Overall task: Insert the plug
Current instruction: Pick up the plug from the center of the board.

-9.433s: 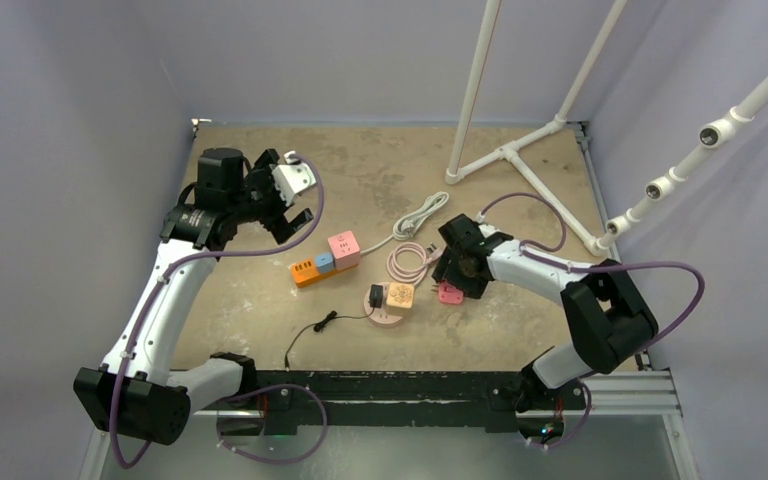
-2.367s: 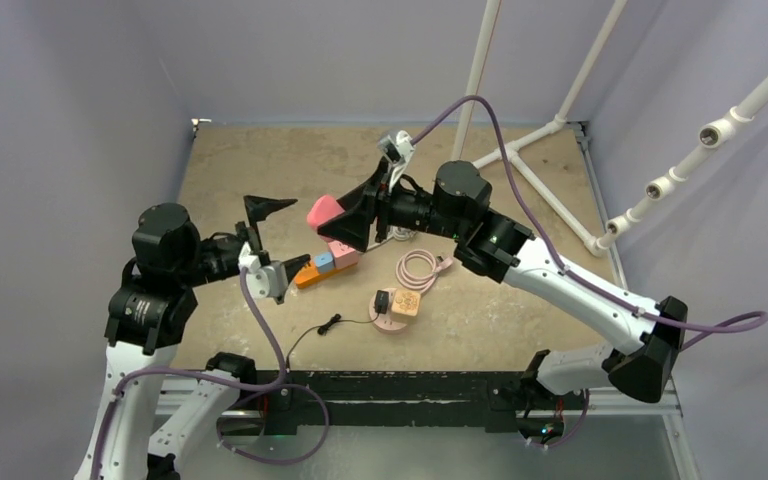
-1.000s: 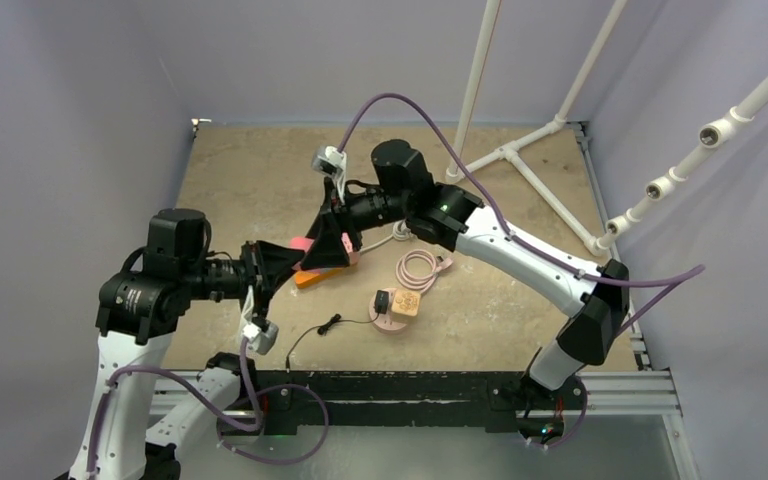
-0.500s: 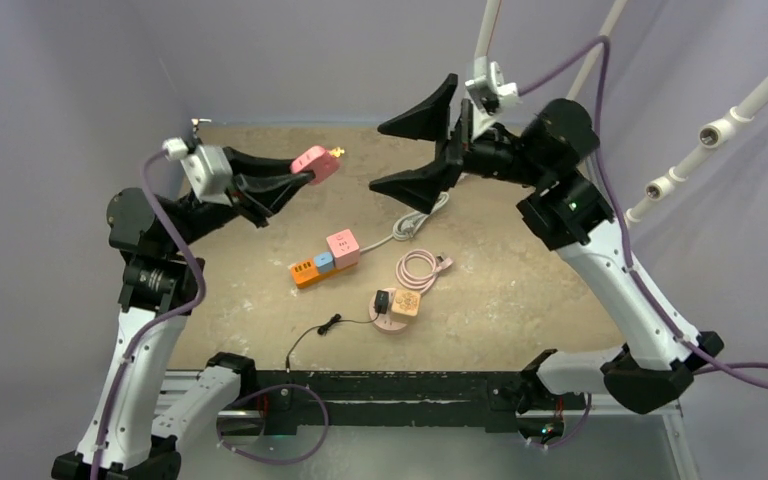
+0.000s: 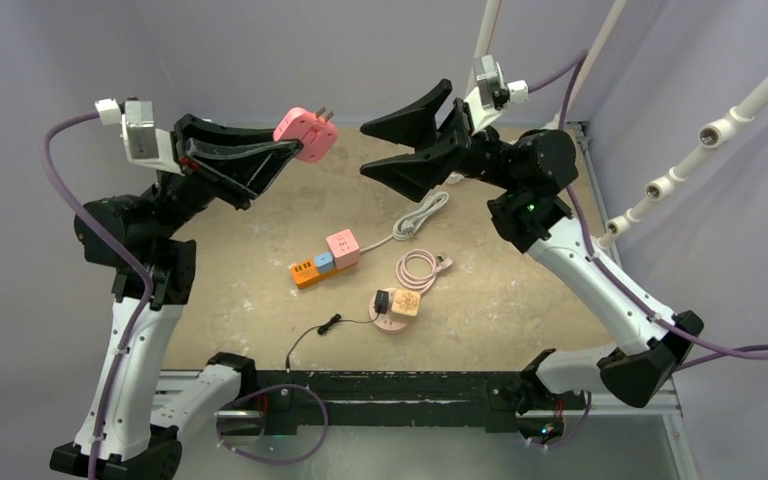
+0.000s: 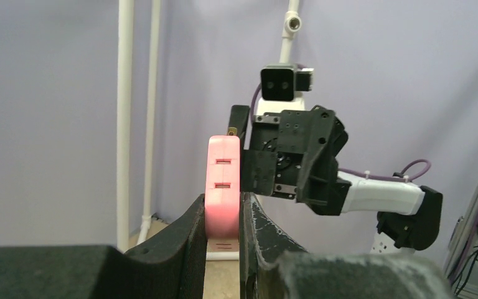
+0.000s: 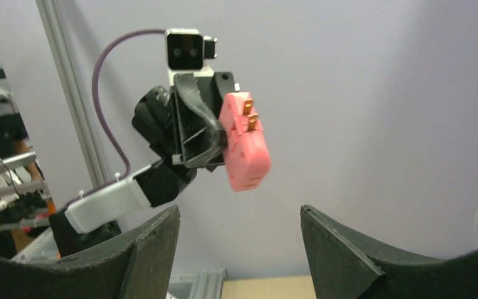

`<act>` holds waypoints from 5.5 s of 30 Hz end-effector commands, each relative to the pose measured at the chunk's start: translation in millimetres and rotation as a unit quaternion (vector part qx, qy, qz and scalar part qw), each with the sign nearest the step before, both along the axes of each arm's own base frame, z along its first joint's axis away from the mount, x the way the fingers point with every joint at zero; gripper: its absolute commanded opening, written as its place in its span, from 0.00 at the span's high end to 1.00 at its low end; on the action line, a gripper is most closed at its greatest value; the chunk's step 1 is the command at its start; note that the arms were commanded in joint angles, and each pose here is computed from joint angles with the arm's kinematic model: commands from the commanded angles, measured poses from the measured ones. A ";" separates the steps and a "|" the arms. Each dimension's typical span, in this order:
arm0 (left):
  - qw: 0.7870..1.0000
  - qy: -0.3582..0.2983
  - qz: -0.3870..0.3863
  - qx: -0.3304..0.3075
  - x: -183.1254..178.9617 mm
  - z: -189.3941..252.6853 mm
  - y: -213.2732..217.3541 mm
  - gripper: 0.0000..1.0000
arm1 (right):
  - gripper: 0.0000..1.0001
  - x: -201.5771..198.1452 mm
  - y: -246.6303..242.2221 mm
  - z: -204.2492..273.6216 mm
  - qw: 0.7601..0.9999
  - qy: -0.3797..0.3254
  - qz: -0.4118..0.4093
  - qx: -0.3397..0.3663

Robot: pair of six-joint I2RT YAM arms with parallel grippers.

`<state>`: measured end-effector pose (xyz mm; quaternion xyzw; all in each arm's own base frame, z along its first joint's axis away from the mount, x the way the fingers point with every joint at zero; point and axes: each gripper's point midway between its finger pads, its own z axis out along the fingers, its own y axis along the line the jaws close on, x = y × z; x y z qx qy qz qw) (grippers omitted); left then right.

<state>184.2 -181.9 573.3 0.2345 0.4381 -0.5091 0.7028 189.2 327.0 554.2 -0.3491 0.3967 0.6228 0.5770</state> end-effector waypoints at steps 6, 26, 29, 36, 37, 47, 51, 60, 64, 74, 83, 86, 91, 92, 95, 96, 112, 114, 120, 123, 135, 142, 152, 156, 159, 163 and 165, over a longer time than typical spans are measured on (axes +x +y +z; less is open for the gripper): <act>0.999 -0.029 -0.020 -0.031 -30.7 21.9 5.4 1.00 | 0.32 -27.7 1.5 36.1 0.992 -0.011 0.074 0.097; 1.000 -0.014 -0.014 -0.010 -15.5 -13.3 0.9 1.00 | 0.85 -25.9 48.7 47.8 0.987 0.016 0.106 0.120; 1.000 -0.019 -0.013 0.005 -11.8 -22.8 -1.3 1.00 | 1.00 -18.9 55.7 41.6 0.990 0.030 0.096 0.100; 0.986 -0.062 0.047 0.147 6.1 -57.0 -2.5 0.24 | 1.00 8.8 66.2 -5.5 0.998 0.043 -0.002 -0.037; 0.981 -0.073 0.053 0.169 6.7 -61.8 -1.7 0.23 | 1.00 12.8 64.4 -13.2 0.997 0.045 -0.019 -0.056; 0.928 -0.031 -0.022 0.372 0.3 -190.1 0.7 0.04 | 1.00 31.5 66.7 -117.4 0.964 0.074 -0.077 -0.244; 0.915 -0.004 -0.041 0.401 -2.7 -226.8 4.0 0.04 | 1.00 33.9 71.8 -146.3 0.950 0.084 -0.096 -0.286; 0.906 0.024 -0.076 0.415 -11.9 -257.3 4.1 0.08 | 1.00 27.8 79.0 -169.4 0.938 0.089 -0.106 -0.319; 0.909 0.031 -0.081 0.407 -17.8 -261.4 3.3 0.07 | 1.00 18.9 81.4 -184.0 0.929 0.089 -0.095 -0.346; 0.915 0.054 -0.095 0.389 -25.9 -281.9 0.7 0.20 | 1.00 -13.7 83.0 -199.3 0.927 0.115 -0.045 -0.355; 0.910 0.044 -0.111 0.397 -30.8 -276.8 0.4 0.29 | 1.00 -15.6 79.2 -206.2 0.923 0.120 -0.052 -0.361; 0.911 0.043 -0.111 0.396 -32.6 -275.3 0.6 0.30 | 1.00 -16.2 82.8 -211.9 0.921 0.119 -0.047 -0.368; 0.911 0.047 -0.109 0.396 -35.3 -276.8 1.5 0.37 | 1.00 -17.5 87.7 -218.1 0.919 0.116 -0.041 -0.374; 0.910 0.049 -0.111 0.396 -35.9 -278.4 1.6 0.37 | 1.00 -17.3 89.4 -219.9 0.919 0.116 -0.040 -0.376; 0.908 0.053 -0.116 0.400 -38.6 -283.7 2.4 0.37 | 1.00 -15.1 92.2 -224.5 0.916 0.114 -0.041 -0.383; 0.907 0.053 -0.117 0.402 -39.5 -285.0 2.8 0.36 | 1.00 -15.0 93.4 -225.1 0.916 0.113 -0.041 -0.384; 0.896 0.041 -0.131 0.423 -34.2 -293.2 3.6 0.53 | 1.00 -19.3 91.6 -232.1 0.907 0.101 -0.043 -0.406; 0.891 0.039 -0.136 0.431 -35.5 -296.2 5.0 0.64 | 1.00 -20.8 88.7 -231.3 0.907 0.098 -0.044 -0.407; 0.883 0.027 -0.153 0.444 -35.8 -291.0 5.6 0.86 | 1.00 -23.6 82.6 -230.2 0.907 0.096 -0.046 -0.406; 0.881 0.026 -0.164 0.443 -36.9 -290.3 4.6 1.00 | 1.00 -22.9 82.9 -228.2 0.908 0.095 -0.049 -0.405; 0.925 0.066 -0.176 0.330 -25.5 -236.9 -17.8 1.00 | 0.27 -20.5 62.0 -150.7 0.954 0.116 -0.097 -0.257; 0.957 0.035 -0.153 0.242 -15.1 -172.1 -27.0 1.00 | 0.24 -21.5 25.3 -100.7 0.977 0.147 -0.119 -0.101; 0.959 0.020 -0.160 0.231 -24.1 -150.4 -26.9 1.00 | 0.31 -17.5 39.7 -89.0 0.984 0.141 -0.095 -0.053; 0.960 0.011 -0.159 0.230 -27.1 -142.8 -26.4 1.00 | 0.38 -11.7 47.3 -93.3 0.983 0.147 -0.095 -0.051; 0.960 0.019 -0.160 0.228 -27.9 -142.1 -26.4 1.00 | 0.52 -13.2 49.1 -94.5 0.984 0.149 -0.087 -0.044; 0.962 0.000 -0.158 0.223 -29.0 -136.1 -26.5 1.00 | 1.00 -17.9 46.4 -89.5 0.985 0.149 -0.077 -0.030; 0.960 -0.006 -0.156 0.234 -29.5 -140.2 -25.8 0.86 | 1.00 -18.4 43.3 -87.2 0.986 0.143 -0.081 -0.033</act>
